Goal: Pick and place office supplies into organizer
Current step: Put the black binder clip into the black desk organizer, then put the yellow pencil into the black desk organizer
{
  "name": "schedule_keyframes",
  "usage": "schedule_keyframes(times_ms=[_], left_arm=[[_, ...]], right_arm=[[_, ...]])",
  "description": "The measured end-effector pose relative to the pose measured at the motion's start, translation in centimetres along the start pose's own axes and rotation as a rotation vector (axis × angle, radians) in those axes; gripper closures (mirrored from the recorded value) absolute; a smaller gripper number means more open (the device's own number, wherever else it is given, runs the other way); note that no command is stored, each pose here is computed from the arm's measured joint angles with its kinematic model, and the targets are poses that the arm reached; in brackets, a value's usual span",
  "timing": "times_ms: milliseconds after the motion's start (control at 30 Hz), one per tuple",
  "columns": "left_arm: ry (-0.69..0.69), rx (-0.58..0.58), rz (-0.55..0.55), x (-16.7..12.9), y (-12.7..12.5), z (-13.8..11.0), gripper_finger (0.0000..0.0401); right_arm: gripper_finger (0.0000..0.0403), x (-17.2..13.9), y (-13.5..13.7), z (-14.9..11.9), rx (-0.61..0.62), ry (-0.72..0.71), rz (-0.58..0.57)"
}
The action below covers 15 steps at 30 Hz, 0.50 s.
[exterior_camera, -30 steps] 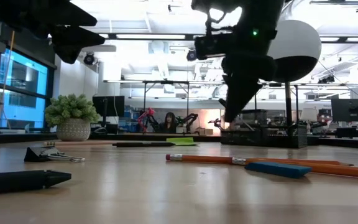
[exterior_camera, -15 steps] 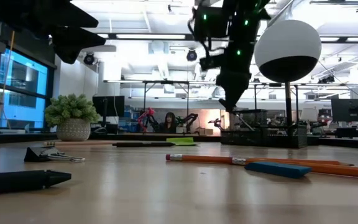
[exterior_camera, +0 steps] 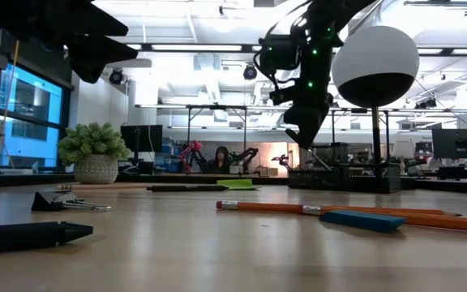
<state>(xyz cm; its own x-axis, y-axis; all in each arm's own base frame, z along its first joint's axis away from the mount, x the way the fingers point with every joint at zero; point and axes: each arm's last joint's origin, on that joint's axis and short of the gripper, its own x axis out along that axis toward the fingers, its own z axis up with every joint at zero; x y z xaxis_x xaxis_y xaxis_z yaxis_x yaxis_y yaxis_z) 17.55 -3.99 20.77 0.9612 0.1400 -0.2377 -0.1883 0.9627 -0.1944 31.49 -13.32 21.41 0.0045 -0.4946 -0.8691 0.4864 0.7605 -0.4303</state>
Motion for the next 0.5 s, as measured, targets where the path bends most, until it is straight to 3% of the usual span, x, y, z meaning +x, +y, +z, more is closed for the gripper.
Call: schedule_keyframes(times_ms=[200,500], left_arm=[[0.000,0.000,0.000,0.00,0.00,0.00,0.0213],[0.000,0.000,0.000,0.00,0.00,0.00,0.0213]], right_arm=[[0.0254,0.02,-0.04,0.09,0.002,-0.007,0.001],[0.0203,0.00,-0.12,0.10,0.003,-0.010,-0.029]])
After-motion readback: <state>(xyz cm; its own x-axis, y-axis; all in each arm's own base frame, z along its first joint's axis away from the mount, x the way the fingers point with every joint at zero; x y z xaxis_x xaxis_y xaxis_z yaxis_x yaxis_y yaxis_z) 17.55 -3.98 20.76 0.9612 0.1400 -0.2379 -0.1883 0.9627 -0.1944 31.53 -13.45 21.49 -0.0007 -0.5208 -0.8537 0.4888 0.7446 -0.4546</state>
